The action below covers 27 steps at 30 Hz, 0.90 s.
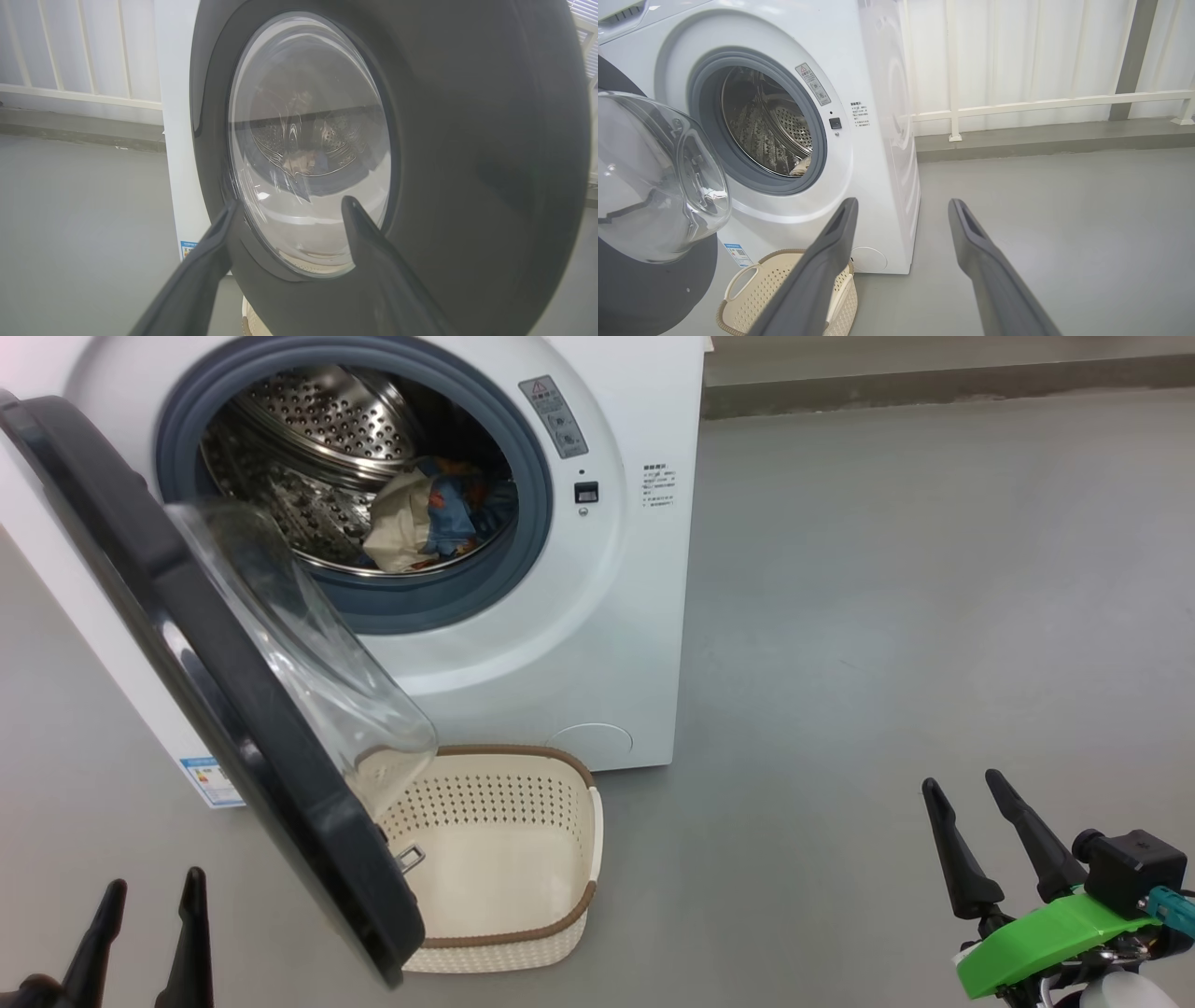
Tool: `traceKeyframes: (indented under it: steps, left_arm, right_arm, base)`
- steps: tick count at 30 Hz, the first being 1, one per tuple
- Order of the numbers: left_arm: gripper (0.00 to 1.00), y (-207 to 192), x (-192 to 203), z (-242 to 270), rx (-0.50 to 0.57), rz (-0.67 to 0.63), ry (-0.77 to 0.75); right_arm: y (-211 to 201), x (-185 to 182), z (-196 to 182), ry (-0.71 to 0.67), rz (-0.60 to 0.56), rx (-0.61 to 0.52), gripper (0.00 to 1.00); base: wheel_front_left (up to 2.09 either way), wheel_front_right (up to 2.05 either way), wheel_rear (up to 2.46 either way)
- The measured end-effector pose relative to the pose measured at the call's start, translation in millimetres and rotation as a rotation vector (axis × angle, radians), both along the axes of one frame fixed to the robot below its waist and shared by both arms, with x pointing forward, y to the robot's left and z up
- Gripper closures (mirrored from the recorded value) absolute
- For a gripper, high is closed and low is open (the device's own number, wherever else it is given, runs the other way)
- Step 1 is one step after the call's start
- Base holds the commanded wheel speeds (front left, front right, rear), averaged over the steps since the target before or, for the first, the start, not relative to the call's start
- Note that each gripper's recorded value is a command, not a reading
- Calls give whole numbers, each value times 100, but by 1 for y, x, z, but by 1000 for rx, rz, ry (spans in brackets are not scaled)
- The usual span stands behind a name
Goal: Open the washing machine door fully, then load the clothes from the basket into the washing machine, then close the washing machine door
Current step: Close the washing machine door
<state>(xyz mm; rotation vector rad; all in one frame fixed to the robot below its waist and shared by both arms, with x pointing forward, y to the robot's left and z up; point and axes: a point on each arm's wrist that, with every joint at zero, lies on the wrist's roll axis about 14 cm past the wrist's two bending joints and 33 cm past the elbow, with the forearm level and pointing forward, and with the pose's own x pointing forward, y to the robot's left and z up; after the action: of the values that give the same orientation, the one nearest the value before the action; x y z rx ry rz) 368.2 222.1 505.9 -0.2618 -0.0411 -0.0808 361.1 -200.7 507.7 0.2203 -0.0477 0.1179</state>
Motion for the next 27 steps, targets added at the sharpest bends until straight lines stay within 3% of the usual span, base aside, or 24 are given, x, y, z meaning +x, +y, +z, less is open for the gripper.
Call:
traceKeyframes:
  steps: [26, 27]
  left_arm:
    - [0, 1, -4, 1, 9, 8, -4]
    - [0, 1, -4, 1, 8, 9, -5]
  right_arm:
    - [4, 1, 3, -8, 11, -1, 0]
    - [4, 2, 3, -9, 13, -1, 10]
  base:
    - [0, 0, 0]
    - [0, 0, 0]
